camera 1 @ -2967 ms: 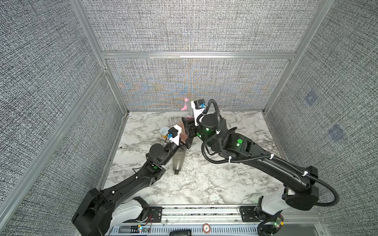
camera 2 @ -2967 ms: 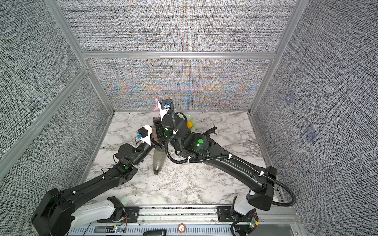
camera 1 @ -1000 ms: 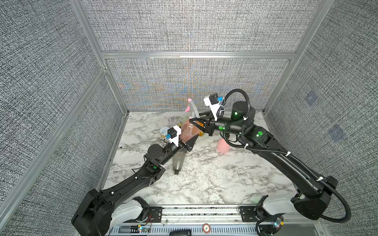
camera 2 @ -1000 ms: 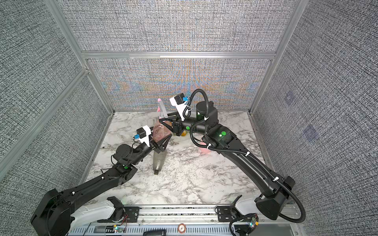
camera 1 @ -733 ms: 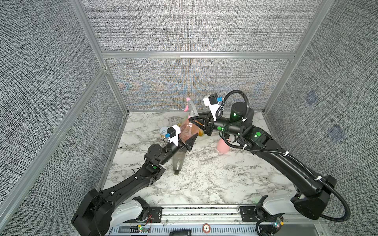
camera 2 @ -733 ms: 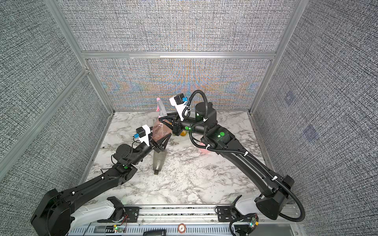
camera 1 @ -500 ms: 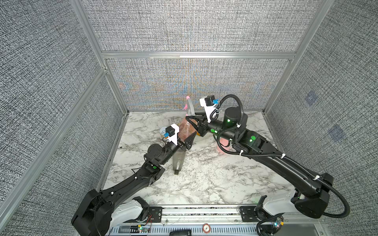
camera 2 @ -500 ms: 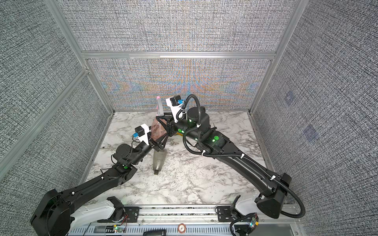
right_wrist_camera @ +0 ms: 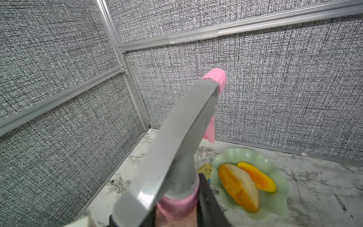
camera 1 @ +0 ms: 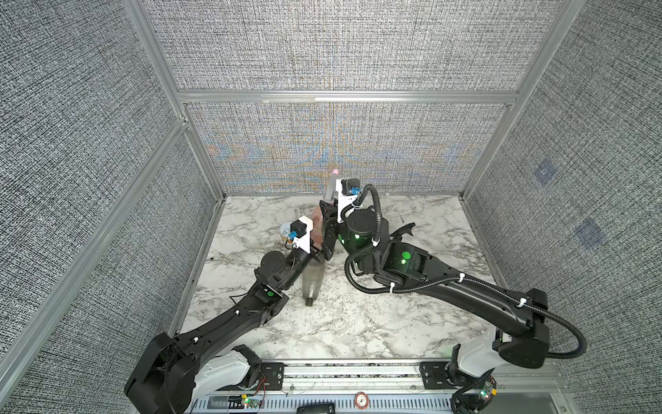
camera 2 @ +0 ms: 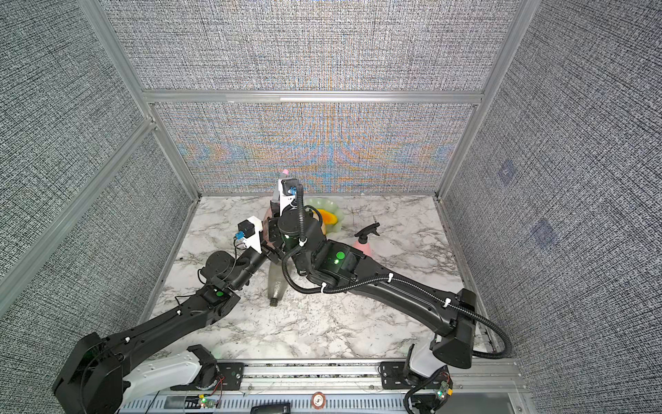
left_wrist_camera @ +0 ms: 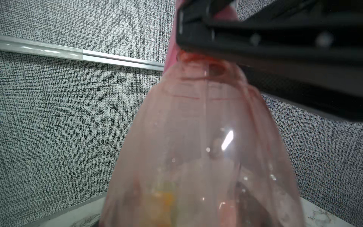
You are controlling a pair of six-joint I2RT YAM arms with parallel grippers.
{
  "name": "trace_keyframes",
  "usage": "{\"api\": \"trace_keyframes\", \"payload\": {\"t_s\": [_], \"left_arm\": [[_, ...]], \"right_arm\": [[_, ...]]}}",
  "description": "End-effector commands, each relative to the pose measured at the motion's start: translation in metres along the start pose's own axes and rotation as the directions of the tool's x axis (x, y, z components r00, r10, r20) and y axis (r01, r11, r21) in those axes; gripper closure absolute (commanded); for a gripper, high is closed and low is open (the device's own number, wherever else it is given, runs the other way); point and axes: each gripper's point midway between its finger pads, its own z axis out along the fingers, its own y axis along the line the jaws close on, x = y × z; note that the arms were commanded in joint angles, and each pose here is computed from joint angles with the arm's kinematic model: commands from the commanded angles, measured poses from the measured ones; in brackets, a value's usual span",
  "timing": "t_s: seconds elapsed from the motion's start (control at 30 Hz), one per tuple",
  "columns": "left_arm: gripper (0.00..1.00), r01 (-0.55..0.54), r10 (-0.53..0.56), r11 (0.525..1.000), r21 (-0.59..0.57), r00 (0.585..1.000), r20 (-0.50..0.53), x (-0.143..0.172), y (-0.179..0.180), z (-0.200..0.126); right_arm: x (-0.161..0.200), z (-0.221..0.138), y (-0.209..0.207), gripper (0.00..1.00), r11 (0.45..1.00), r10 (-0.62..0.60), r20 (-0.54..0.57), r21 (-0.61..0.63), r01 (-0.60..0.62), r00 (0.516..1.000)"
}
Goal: Attach spray nozzles to spray bottles
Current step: Screw the spray nozzle on the spray bottle.
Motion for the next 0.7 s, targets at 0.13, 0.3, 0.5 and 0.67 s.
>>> {"api": "trace_keyframes", "payload": {"t_s": [0.13, 0.3, 0.5, 0.67], "left_arm": [[0.36, -0.024, 0.018, 0.997, 0.079, 0.996, 0.085, -0.020, -0.014, -0.001], [0.36, -0.017, 0.009, 0.995, 0.100, 0.996, 0.086, -0.019, -0.018, -0.002], [0.36, -0.012, -0.001, 0.989, 0.145, 0.997, 0.083, -0.020, -0.025, -0.002], [0.36, 0.013, -0.031, 0.973, 0.229, 0.997, 0.074, -0.020, -0.039, -0.001]], "right_arm": [[-0.003, -0.039, 0.011, 0.44, 0.982, -0.022, -0.061, -0.191, 0.010, 0.998], [-0.007, -0.054, 0.002, 0.37, 0.976, -0.033, -0.080, -0.215, 0.015, 0.996], [-0.003, -0.081, -0.011, 0.35, 0.954, -0.113, -0.126, -0.291, 0.072, 0.985], [-0.005, -0.100, -0.036, 0.20, 0.901, -0.170, -0.147, -0.423, 0.093, 0.974]]}}
